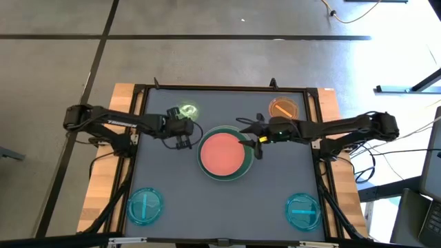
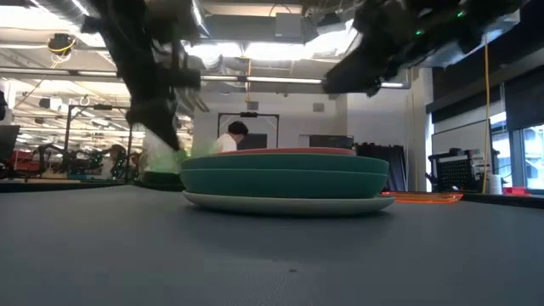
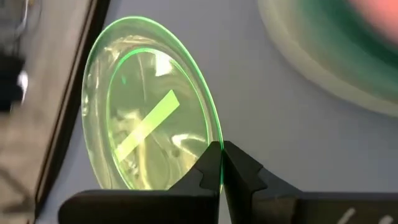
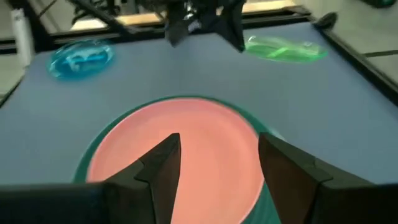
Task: Stack plastic plates
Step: Stack the green transparent plate on the pink plate
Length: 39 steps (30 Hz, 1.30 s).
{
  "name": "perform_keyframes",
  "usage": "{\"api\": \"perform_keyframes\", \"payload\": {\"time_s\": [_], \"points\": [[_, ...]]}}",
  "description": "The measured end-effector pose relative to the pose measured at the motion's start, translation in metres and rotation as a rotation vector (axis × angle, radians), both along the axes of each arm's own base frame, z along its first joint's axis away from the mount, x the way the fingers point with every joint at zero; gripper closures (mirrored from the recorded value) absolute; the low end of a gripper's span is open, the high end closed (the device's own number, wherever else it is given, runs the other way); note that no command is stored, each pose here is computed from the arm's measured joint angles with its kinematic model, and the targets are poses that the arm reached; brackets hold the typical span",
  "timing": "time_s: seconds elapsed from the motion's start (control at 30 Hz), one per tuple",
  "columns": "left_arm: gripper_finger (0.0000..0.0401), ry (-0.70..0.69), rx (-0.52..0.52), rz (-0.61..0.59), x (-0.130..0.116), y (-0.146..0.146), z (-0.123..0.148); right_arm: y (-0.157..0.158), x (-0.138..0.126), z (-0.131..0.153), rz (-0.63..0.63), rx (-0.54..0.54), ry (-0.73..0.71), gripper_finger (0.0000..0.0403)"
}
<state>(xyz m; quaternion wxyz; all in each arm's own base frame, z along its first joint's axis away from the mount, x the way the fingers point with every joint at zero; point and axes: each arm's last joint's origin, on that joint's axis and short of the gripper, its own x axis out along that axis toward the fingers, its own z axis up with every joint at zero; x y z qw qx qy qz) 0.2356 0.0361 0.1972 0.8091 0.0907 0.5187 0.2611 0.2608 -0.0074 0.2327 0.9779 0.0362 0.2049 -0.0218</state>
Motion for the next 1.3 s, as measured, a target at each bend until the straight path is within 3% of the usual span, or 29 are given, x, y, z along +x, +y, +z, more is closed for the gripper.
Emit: {"api": "perform_keyframes", "payload": {"time_s": [0.17, 0.4, 0.6, 0.87, 1.13, 1.3], "points": [[0.0399, -0.111, 0.007, -0.166, 0.009, -0.033, 0.022, 0.014, -0.018, 0.01, 0.055, 0.006, 0.031, 0.0199], [0.0399, -0.309, -0.082, -0.512, 0.026, -0.071, 0.037, 0.029, -0.04, 0.016, 0.104, 0.042, 0.113, 0.0199], [0.0399, -0.414, -0.162, -0.706, 0.037, -0.088, 0.04, 0.034, -0.044, 0.009, 0.106, 0.073, 0.191, 0.0199], [0.0399, -0.339, -0.176, -0.685, 0.052, -0.089, 0.015, 0.032, -0.05, -0.003, 0.072, 0.101, 0.336, 0.0199], [0.0398, -0.366, -0.206, -0.65, 0.061, -0.091, 0.004, 0.032, -0.051, -0.005, 0.063, 0.095, 0.357, 0.0199], [0.0358, -0.379, -0.231, -0.62, 0.061, -0.091, 0.004, 0.031, -0.053, -0.007, 0.033, 0.073, 0.383, 0.0196]]}}
